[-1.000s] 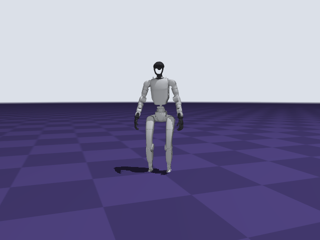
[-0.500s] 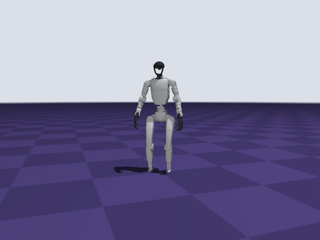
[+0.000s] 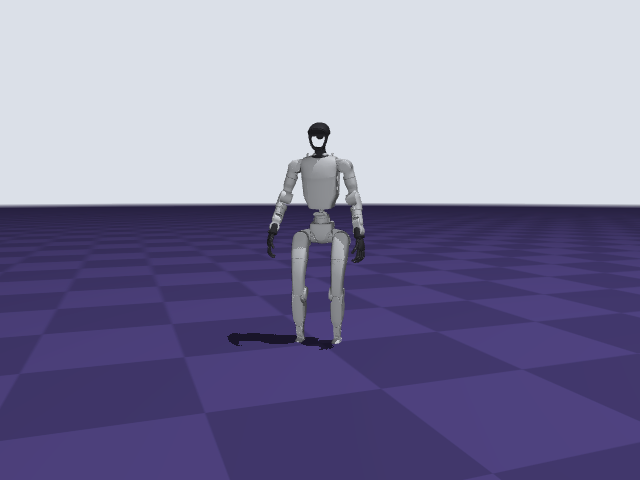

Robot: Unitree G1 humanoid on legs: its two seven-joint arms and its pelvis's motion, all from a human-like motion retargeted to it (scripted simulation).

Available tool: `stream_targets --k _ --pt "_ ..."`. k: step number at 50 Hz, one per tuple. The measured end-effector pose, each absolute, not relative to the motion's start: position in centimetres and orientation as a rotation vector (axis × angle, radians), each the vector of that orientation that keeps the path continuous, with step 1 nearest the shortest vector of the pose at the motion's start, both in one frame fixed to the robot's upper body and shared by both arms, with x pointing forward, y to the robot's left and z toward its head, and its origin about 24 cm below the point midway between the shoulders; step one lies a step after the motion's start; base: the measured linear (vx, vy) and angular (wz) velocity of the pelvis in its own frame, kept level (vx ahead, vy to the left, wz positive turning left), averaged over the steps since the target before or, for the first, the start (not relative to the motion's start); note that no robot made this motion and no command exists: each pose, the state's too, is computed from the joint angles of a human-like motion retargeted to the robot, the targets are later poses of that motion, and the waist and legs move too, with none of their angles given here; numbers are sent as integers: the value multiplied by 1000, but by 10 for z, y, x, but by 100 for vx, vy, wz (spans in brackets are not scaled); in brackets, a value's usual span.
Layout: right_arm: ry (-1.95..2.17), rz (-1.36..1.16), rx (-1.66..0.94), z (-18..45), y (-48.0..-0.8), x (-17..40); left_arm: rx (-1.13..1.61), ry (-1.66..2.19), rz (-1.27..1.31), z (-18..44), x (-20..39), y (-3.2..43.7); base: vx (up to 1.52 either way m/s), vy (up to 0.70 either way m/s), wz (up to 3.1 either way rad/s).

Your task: Static pose

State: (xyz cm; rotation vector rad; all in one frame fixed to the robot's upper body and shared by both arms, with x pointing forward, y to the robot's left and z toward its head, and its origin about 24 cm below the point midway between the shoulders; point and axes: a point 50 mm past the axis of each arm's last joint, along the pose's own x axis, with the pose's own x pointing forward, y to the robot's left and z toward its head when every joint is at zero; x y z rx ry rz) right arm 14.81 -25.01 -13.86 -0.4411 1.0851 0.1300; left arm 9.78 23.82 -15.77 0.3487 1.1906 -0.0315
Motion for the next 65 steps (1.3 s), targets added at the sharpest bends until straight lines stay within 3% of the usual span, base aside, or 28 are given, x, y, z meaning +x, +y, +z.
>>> stream_targets --k 15,26,35,65 --pt "1115 115 -463 -138 -259 144 305 1208 -27 -162 92 228 3 6 0" --pt "1144 124 -440 -142 -257 137 352 1191 34 -155 106 245 9 6 10" --pt "1158 186 -366 -150 -232 132 357 1148 25 -153 114 241 20 -3 7" --pt "1134 60 -409 -145 -249 135 369 1134 -3 -154 112 237 33 -16 -21"
